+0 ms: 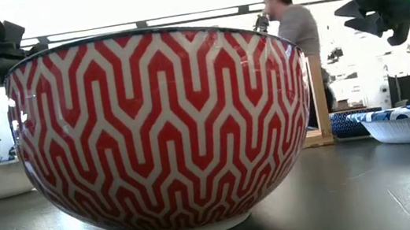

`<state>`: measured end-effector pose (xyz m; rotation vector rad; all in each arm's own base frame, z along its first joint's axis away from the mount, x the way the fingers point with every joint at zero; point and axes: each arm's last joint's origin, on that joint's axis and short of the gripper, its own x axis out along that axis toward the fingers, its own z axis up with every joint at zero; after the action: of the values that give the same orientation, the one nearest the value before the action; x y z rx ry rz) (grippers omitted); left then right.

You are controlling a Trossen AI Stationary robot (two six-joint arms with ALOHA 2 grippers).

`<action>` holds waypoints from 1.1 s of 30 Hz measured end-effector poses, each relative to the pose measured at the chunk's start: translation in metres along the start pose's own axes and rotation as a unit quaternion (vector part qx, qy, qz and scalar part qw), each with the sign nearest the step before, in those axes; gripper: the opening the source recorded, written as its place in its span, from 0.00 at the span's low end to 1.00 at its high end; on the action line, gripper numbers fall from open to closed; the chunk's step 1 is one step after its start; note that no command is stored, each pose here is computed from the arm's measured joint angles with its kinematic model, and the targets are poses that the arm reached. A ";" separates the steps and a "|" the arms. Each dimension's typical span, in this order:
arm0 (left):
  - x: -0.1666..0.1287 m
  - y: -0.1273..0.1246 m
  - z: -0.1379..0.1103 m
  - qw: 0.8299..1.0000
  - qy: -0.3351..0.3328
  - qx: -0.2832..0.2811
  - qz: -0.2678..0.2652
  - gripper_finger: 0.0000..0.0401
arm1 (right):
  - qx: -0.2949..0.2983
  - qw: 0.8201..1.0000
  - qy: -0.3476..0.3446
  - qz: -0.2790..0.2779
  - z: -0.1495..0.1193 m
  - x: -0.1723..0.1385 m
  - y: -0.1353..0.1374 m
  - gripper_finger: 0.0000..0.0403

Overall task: Place and stack bowls onto a shelf
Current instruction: Put the yellow patterned bowl on the shelf

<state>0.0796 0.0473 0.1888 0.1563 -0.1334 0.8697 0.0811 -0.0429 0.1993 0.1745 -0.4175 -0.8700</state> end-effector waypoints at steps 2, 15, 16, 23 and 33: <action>0.000 0.000 0.000 1.000 0.000 0.000 0.000 0.33 | 0.000 1.000 0.000 0.000 0.000 0.000 0.000 0.50; 0.000 0.000 0.000 1.000 0.000 0.000 0.000 0.33 | 0.046 0.999 -0.001 0.000 0.000 0.000 0.000 0.50; 0.000 0.000 0.000 1.000 0.000 0.000 0.000 0.33 | 0.046 0.999 -0.001 0.000 0.000 0.000 0.000 0.50; 0.000 0.000 0.000 1.000 0.000 0.000 0.000 0.33 | 0.037 0.999 0.000 0.000 0.000 0.000 0.000 0.50; 0.000 0.000 0.000 1.000 0.000 0.000 0.000 0.33 | 0.027 1.000 -0.001 0.000 0.000 0.000 0.000 0.50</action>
<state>0.0796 0.0473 0.1888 0.1563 -0.1332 0.8698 0.0810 -0.0429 0.1995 0.2236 -0.4443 -0.8595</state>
